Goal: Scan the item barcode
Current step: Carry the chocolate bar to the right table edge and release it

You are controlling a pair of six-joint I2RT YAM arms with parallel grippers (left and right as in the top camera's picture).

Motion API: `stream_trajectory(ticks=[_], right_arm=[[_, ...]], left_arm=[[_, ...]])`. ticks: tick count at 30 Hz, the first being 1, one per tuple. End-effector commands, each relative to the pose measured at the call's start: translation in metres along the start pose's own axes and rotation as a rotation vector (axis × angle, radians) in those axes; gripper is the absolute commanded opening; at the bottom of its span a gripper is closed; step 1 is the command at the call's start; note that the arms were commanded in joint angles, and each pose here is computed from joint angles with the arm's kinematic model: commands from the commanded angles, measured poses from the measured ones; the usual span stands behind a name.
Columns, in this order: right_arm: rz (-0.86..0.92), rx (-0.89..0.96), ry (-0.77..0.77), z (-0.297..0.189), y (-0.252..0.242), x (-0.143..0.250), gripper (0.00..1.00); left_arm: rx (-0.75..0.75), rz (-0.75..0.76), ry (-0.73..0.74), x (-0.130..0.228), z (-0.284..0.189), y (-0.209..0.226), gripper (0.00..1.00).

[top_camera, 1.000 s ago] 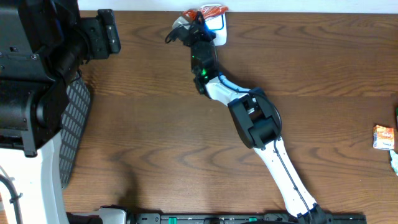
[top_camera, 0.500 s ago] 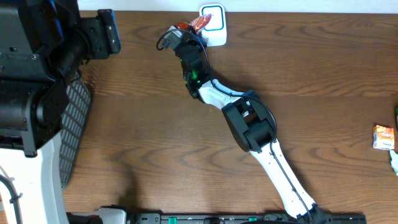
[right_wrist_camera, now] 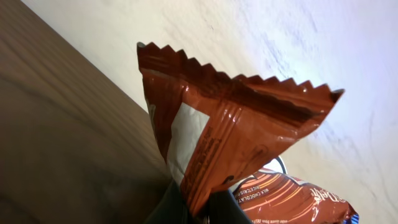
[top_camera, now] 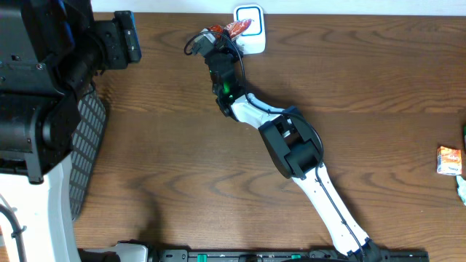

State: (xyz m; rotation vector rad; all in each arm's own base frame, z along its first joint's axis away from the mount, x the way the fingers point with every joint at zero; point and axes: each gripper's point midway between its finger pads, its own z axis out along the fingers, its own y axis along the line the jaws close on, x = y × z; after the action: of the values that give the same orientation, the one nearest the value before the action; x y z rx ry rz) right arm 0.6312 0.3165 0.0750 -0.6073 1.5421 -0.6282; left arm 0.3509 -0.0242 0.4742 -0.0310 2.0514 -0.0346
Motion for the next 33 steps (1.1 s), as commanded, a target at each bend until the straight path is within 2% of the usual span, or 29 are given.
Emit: stream_trajectory(ticks=[1, 5, 11, 18, 21, 23, 24, 26, 33], right_arm=[[0.096, 0.108, 0.026, 0.001, -0.056, -0.028, 0.01], [0.096, 0.131, 0.162, -0.001, -0.092, -0.023, 0.01], [0.044, 0.179, 0.414, -0.019, -0.156, 0.007, 0.01], [0.187, 0.14, 0.672, -0.056, -0.235, 0.056, 0.01], [0.23, 0.126, 0.824, -0.073, -0.263, 0.101, 0.01], [0.229, 0.158, 0.959, -0.088, -0.286, 0.145, 0.01], [0.219, 0.182, 1.069, -0.1, -0.301, 0.183, 0.01], [0.205, 0.208, 1.2, -0.118, -0.321, 0.232, 0.01], [0.274, 0.275, 1.507, -0.184, -0.355, 0.363, 0.01]], left_arm=[[-0.017, 0.011, -0.006, -0.001, -0.003, 0.004, 0.85], [-0.017, 0.011, -0.006, -0.001, -0.003, 0.004, 0.85], [-0.017, 0.01, -0.006, -0.001, -0.003, 0.004, 0.85], [-0.017, 0.011, -0.006, -0.001, -0.003, 0.004, 0.85], [-0.017, 0.011, -0.006, -0.001, -0.003, 0.004, 0.85], [-0.017, 0.01, -0.006, -0.001, -0.003, 0.004, 0.85], [-0.017, 0.011, -0.006, -0.001, -0.003, 0.004, 0.85], [-0.017, 0.011, -0.006, -0.001, -0.003, 0.004, 0.85], [-0.017, 0.011, -0.006, -0.001, -0.003, 0.004, 0.85]])
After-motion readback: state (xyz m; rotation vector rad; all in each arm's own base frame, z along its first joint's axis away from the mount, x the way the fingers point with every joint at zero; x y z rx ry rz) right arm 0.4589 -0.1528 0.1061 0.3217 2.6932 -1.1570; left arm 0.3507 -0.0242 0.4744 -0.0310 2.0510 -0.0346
